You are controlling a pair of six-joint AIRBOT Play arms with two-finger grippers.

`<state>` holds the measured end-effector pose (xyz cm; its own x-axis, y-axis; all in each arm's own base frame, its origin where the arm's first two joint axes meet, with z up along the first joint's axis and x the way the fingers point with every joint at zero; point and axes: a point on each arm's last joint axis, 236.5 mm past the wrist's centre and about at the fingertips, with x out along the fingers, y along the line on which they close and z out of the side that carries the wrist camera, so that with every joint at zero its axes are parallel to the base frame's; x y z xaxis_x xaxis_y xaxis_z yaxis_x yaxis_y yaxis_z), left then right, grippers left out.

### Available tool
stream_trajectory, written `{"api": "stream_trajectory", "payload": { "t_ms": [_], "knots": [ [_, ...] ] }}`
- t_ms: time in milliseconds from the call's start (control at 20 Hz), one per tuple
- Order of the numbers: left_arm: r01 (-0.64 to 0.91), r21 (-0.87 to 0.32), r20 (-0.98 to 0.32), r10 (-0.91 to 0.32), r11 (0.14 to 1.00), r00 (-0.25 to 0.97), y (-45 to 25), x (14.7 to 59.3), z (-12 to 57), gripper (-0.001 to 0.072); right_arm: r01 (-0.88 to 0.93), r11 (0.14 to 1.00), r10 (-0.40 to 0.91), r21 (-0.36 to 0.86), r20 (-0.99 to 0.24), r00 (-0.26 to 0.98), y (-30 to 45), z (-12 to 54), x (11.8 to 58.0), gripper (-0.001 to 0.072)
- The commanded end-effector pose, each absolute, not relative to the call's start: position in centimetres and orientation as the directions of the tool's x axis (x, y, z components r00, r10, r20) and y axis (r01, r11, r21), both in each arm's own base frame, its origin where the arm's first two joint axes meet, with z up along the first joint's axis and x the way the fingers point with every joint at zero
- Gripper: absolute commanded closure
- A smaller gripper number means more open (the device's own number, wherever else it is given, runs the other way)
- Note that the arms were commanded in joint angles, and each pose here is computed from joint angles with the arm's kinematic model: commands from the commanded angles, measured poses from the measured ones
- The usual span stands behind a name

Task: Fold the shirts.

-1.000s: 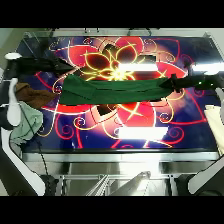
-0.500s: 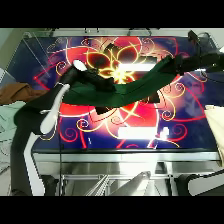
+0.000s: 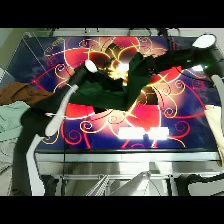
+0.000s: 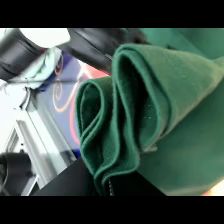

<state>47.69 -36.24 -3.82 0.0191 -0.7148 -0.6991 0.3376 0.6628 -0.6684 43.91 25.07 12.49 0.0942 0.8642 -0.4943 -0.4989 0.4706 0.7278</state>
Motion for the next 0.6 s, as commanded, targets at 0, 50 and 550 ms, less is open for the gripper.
{"api": "stream_trajectory", "payload": {
  "t_ms": [0, 50, 550],
  "knots": [
    [0.428, -0.673, -0.680, -0.732, 0.603, -0.038, -29.3, 45.7, 5.4, 0.0708, -0.520, 0.494, 0.863, 0.697, -0.464, 0.198, 29.3, 13.2, 45.7, 0.0686],
    [0.419, -0.663, -0.680, -0.733, 0.620, 0.010, -26.3, 46.1, 7.6, 0.0708, -0.528, 0.507, 0.859, 0.681, -0.447, 0.249, 30.9, 13.3, 46.7, 0.0686],
    [0.157, -0.649, -0.677, -0.660, 0.744, 0.328, -4.7, 46.5, 9.7, 0.0688, -0.633, 0.505, 0.863, 0.586, -0.328, 0.385, 53.7, 1.0, 48.9, 0.0313]
  ]
}}
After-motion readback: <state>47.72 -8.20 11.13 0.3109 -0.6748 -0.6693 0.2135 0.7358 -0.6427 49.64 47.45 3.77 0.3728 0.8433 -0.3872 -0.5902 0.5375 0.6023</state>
